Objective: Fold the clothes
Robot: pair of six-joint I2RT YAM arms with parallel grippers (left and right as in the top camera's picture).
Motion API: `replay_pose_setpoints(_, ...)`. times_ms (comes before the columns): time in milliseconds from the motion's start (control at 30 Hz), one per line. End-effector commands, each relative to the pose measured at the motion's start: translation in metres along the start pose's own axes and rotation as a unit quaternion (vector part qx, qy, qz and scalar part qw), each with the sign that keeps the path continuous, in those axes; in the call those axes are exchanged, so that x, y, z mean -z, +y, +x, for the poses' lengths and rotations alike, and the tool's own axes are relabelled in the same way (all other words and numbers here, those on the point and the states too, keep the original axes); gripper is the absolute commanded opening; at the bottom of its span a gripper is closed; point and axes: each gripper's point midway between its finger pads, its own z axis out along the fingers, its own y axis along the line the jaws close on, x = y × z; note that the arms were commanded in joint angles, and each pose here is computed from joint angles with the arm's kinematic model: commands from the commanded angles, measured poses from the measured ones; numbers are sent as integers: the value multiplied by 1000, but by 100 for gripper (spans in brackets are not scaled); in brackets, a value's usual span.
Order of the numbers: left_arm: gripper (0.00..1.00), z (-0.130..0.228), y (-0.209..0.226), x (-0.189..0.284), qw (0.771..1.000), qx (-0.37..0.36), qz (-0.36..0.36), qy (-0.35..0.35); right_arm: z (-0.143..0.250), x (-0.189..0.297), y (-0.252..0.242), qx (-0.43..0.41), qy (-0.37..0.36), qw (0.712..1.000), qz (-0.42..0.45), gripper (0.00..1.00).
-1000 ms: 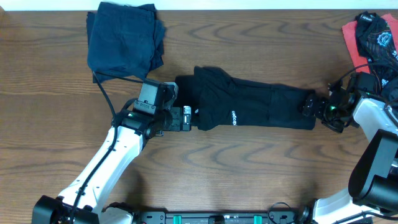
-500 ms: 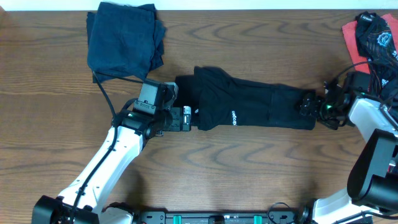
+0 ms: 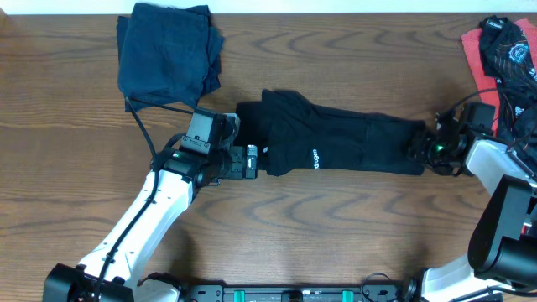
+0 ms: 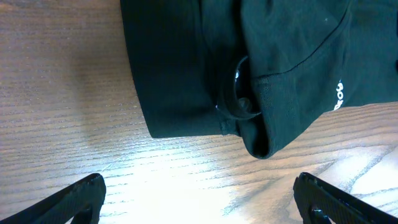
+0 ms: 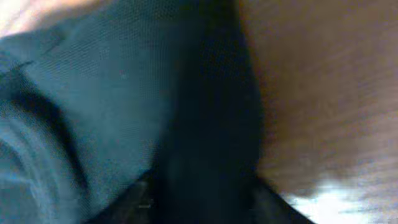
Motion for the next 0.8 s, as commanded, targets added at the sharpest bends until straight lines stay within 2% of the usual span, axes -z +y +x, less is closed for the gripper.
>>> replay_pose_setpoints(0,98,0,0,0,1000,-2,3,3,9,-5,1,-21,12,1000,-2,25)
replay_pose_setpoints(67,98,0,0,0,1000,-2,3,3,7,-4,1,-24,10,1000,-1,5)
replay_pose_setpoints(100,98,0,0,0,1000,-2,3,3,6,-4,1,-24,9,1000,-2,1)
replay_pose_setpoints(267,98,3,0,0,1000,-1,2,8,-7,9,-3,-37,6,999,6,1)
replay_pose_setpoints(433,98,3,1,0,1000,0,1,10,-22,37,-23,-41,15,997,58,1)
replay_pose_setpoints(600,98,3,1,0,1000,-1,1,9,-20,63,-45,-51,36,988,145,1)
replay_pose_setpoints(767,98,3,1,0,1000,-1,1,9,-18,69,-46,-55,45,985,156,1)
